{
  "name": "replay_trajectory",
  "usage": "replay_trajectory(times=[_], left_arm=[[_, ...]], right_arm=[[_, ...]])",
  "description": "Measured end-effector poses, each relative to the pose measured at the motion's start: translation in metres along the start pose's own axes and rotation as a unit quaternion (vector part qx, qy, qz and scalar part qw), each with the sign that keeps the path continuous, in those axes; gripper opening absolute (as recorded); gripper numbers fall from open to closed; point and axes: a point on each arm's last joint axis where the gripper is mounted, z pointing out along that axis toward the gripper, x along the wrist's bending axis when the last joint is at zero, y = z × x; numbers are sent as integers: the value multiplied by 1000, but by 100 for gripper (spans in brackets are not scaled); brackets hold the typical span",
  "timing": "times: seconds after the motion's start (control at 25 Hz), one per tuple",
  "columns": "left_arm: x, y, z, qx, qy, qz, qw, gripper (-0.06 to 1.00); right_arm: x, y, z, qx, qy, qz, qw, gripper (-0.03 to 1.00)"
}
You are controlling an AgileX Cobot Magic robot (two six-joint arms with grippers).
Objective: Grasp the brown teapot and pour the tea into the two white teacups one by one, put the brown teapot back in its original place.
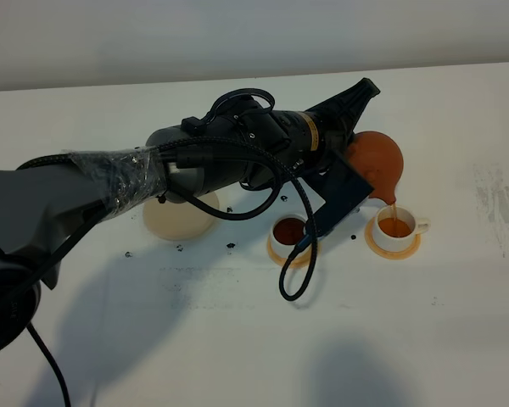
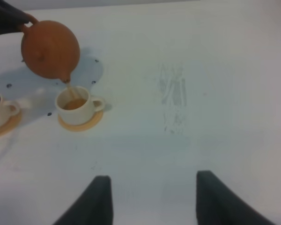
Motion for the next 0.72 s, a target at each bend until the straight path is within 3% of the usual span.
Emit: replay_trajectory(times=[0.72], left_arm=[[4,6,0,-2,11,31,999,11]], right_arm=[[0,0,0,0,0,0,1000,42]])
